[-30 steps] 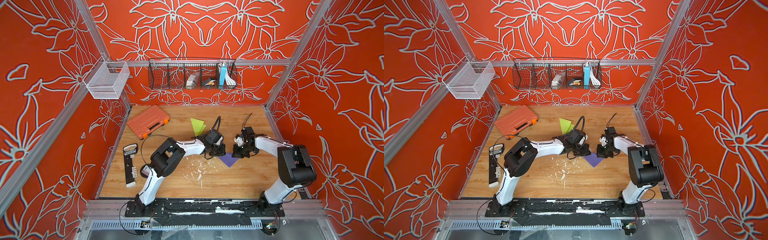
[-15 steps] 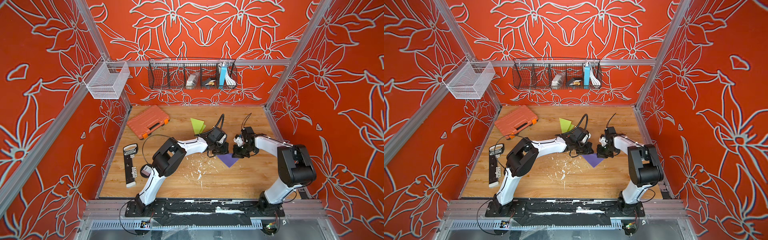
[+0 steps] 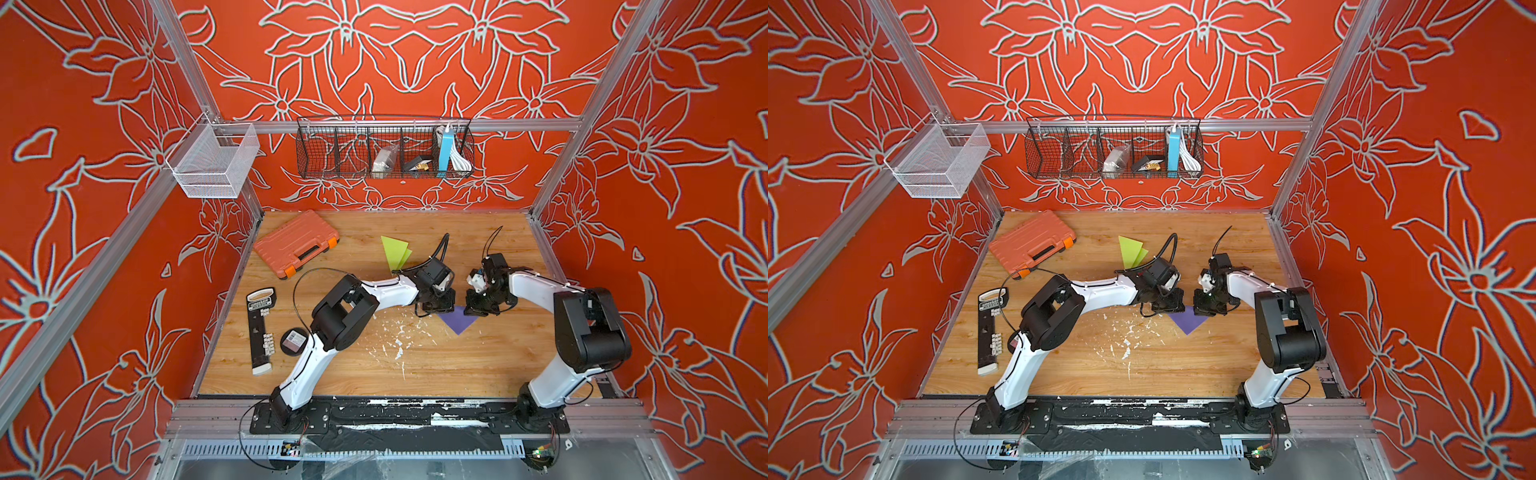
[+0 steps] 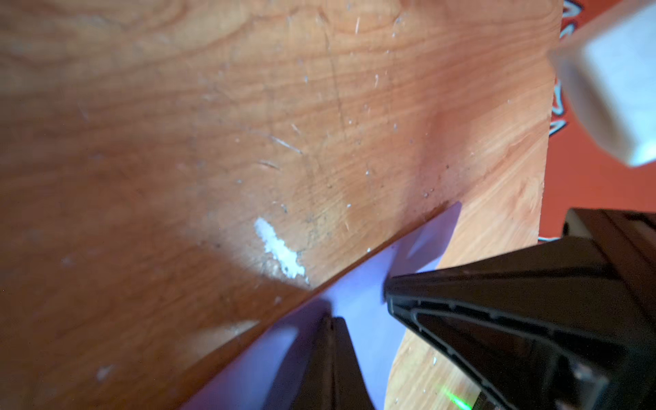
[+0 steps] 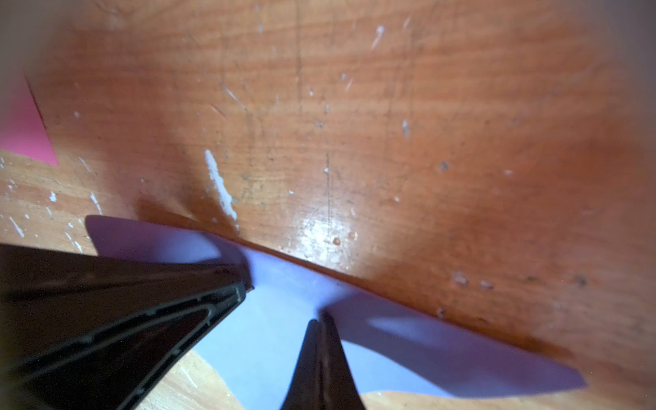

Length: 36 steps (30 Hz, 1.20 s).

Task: Fold the square paper diagonally
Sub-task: Fold the paper at the center of the board.

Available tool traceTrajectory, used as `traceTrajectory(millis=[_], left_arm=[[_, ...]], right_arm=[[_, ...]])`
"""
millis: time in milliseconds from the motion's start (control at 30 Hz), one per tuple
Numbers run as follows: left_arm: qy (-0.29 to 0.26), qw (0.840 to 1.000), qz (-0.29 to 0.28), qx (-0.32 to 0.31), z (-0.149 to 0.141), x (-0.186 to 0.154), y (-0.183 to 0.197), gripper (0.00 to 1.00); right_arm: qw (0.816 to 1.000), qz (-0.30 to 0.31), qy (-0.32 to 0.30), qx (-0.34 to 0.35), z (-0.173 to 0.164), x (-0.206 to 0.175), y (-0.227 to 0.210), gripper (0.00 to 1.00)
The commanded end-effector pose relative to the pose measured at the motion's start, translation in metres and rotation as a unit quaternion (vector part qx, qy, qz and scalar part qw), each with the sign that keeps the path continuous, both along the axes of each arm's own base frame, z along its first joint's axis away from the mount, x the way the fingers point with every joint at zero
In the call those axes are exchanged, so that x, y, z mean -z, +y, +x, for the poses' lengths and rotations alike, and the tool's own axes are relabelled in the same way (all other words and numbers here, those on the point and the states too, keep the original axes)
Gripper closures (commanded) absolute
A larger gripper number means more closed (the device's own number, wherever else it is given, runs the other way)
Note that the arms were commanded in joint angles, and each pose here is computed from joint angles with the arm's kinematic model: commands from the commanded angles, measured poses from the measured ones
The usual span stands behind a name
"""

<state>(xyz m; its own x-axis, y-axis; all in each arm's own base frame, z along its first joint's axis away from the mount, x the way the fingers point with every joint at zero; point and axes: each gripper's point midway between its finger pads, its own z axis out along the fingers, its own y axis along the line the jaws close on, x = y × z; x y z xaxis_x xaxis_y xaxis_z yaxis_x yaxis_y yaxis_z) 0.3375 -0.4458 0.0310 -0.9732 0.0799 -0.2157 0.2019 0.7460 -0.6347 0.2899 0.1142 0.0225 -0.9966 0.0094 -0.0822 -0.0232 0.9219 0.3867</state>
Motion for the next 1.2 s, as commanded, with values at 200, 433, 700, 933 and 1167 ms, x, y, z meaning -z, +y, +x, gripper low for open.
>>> traceTrajectory(millis=[200,433,700,933,1167], left_arm=[[-0.008,1.000,-0.030,0.001,0.001,-0.005,-0.006,1.00],[-0.009,0.999,-0.051,0.001,0.004,-0.016,-0.013,1.00],[0.002,0.999,-0.035,-0.007,0.005,-0.001,-0.009,1.00],[0.000,0.999,-0.026,-0.020,0.010,0.008,-0.002,1.00],[0.004,0.999,-0.016,-0.033,0.014,0.017,0.010,1.00]], right_arm=[[1.000,-0.011,0.013,-0.003,-0.002,0.005,-0.002,1.00],[1.000,-0.014,0.014,-0.001,-0.001,0.006,-0.003,1.00],[1.000,-0.014,0.016,-0.002,-0.002,0.006,-0.003,1.00],[1.000,-0.015,0.019,-0.001,-0.003,0.007,-0.004,1.00],[1.000,-0.017,0.021,0.000,-0.002,0.008,-0.004,1.00]])
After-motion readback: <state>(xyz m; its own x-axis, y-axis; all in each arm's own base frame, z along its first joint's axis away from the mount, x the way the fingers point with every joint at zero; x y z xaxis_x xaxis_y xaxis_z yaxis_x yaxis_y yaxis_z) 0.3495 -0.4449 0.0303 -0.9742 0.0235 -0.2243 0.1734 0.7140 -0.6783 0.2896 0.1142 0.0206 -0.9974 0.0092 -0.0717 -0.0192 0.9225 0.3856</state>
